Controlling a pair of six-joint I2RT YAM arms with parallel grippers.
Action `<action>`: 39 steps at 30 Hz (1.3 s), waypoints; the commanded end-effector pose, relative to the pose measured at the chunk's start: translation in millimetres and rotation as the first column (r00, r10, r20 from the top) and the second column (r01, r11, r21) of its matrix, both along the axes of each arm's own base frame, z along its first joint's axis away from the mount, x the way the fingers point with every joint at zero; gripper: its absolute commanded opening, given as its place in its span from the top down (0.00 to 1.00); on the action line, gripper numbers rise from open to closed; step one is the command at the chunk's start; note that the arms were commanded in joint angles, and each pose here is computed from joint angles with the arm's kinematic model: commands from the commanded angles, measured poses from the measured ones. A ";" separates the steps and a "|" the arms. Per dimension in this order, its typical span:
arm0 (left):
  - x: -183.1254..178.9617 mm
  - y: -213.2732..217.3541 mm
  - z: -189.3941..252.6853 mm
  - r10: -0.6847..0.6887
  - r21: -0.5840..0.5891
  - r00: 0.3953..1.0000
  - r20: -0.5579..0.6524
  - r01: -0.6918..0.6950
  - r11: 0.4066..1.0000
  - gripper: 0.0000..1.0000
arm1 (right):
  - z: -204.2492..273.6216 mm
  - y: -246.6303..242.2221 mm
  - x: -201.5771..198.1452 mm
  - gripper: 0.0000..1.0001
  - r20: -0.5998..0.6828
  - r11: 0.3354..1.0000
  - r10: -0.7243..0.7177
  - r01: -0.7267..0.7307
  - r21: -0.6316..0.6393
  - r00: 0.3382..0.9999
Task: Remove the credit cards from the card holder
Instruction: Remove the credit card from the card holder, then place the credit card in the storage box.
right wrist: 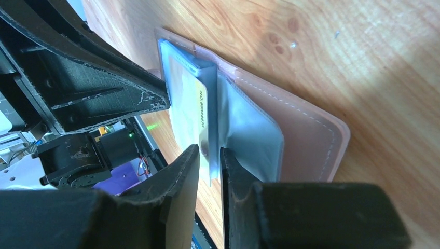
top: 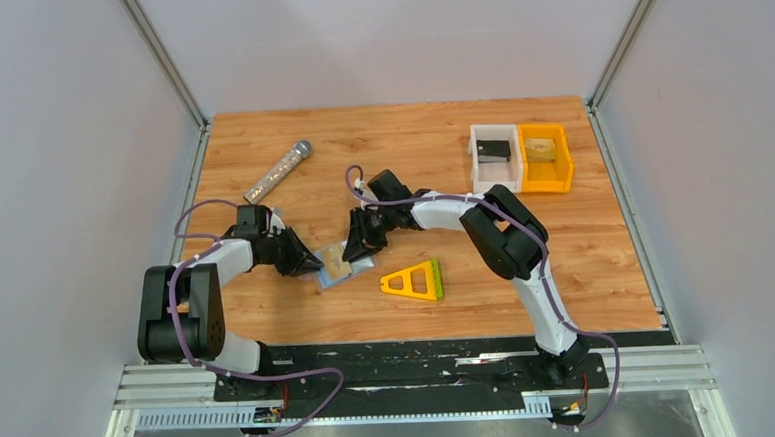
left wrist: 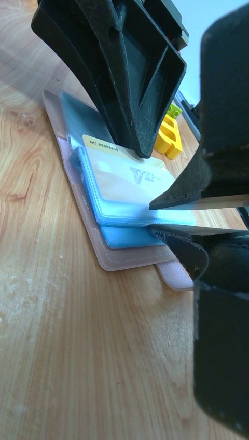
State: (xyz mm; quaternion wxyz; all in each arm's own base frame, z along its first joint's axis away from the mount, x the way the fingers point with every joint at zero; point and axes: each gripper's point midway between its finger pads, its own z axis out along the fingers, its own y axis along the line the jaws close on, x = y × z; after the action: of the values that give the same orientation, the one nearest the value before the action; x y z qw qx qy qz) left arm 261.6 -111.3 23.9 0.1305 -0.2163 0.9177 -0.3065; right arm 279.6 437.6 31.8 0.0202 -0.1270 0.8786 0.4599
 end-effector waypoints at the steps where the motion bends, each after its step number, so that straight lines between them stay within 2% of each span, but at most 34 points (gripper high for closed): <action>1: -6.1 4.4 -11.0 0.002 0.034 1.000 -0.019 -0.001 0.999 0.76 | 4.9 8.2 -1.1 0.79 0.011 0.998 0.025 -0.026 0.049 1.000; 3: -5.9 4.5 -10.6 0.002 0.035 1.000 -0.018 -0.002 0.999 0.76 | 4.8 8.1 -1.1 0.82 0.011 0.998 0.026 -0.027 0.050 1.000; 7: -5.3 6.0 -10.2 0.004 0.044 1.000 -0.017 -0.004 0.999 0.76 | 6.9 5.8 -0.5 1.00 0.024 0.999 0.022 -0.023 0.049 0.999; 24: -1.8 6.6 3.0 0.002 0.050 1.000 0.003 -0.002 0.999 0.71 | 39.9 -34.3 15.0 1.00 0.112 0.998 -0.015 0.007 0.069 0.994; 30: 3.7 6.0 30.0 -0.020 0.050 0.998 0.059 0.017 0.999 0.60 | 63.6 -53.6 20.3 1.00 0.170 0.996 0.012 -0.026 0.081 0.985; 33: 6.6 1.8 49.5 -0.055 0.033 0.992 0.116 0.052 0.998 0.50 | 74.2 -62.7 17.1 1.00 0.176 0.992 0.047 -0.067 0.109 0.983; 39: 7.7 -19.2 90.2 -0.145 -0.078 0.963 0.227 0.167 0.983 0.37 | 96.9 -71.9 -3.8 1.00 0.218 0.967 0.155 -0.193 0.166 0.963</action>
State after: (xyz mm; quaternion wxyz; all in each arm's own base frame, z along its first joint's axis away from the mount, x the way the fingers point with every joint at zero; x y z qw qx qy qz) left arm 266.6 -113.7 75.5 0.1717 -0.1751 0.9141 -0.3229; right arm 298.3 369.5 94.5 0.0754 -0.1742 0.8513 0.4892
